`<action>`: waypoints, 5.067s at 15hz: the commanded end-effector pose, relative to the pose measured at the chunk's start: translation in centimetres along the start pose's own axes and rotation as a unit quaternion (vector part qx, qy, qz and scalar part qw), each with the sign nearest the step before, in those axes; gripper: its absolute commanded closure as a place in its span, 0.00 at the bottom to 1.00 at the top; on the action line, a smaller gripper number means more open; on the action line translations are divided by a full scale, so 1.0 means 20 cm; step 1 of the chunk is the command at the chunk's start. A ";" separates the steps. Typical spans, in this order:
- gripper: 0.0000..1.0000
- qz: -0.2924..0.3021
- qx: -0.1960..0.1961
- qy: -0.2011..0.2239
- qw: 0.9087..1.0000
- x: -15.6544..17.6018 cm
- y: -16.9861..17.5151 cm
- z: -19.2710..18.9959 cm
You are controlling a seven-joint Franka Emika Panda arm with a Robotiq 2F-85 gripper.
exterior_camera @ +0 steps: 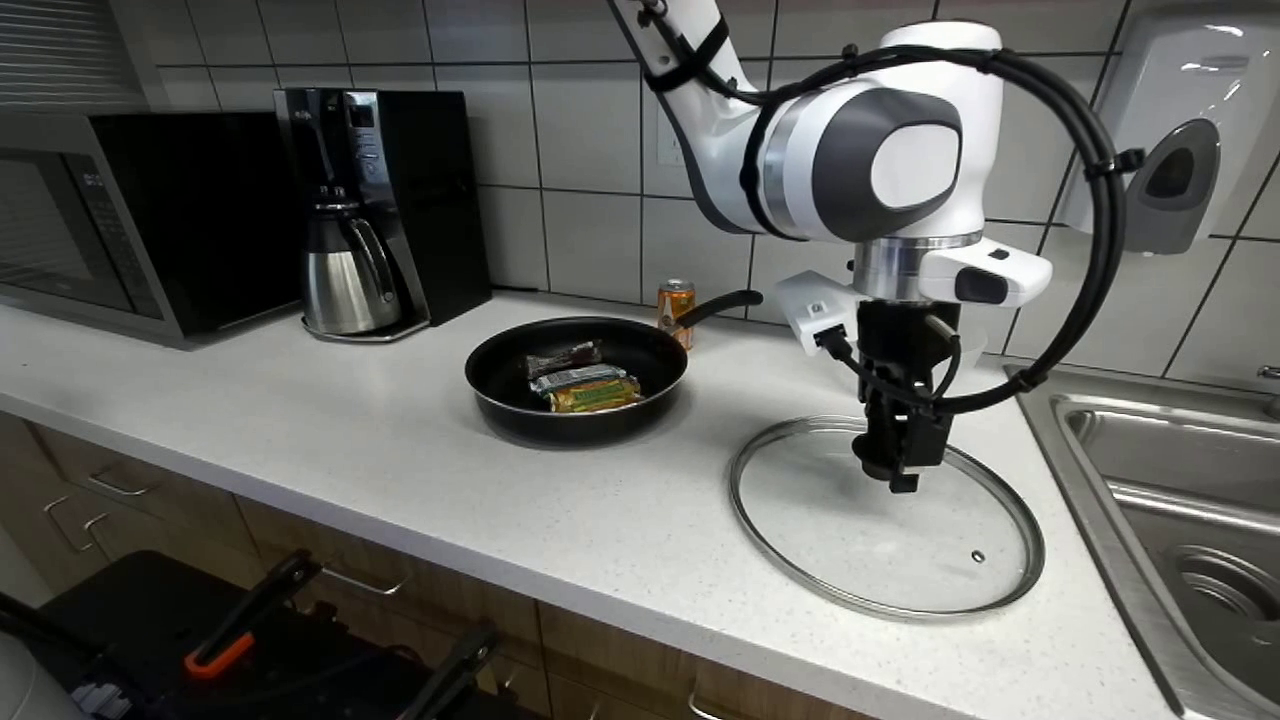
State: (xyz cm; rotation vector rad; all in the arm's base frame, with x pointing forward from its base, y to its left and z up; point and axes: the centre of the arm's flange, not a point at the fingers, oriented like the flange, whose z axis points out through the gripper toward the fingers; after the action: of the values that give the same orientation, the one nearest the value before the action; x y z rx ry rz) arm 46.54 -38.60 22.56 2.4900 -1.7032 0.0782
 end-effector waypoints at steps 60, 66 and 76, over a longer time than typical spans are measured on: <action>0.61 -0.244 0.053 0.064 0.966 -0.87 -0.93 -0.73; 0.61 -0.266 0.054 0.059 0.961 -1.07 -1.04 -0.75; 0.61 -0.306 0.050 0.040 0.950 -1.30 -1.06 -0.84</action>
State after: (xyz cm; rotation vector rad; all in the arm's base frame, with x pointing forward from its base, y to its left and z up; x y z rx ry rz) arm 58.60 -6.07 31.74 2.9195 -0.8646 0.2051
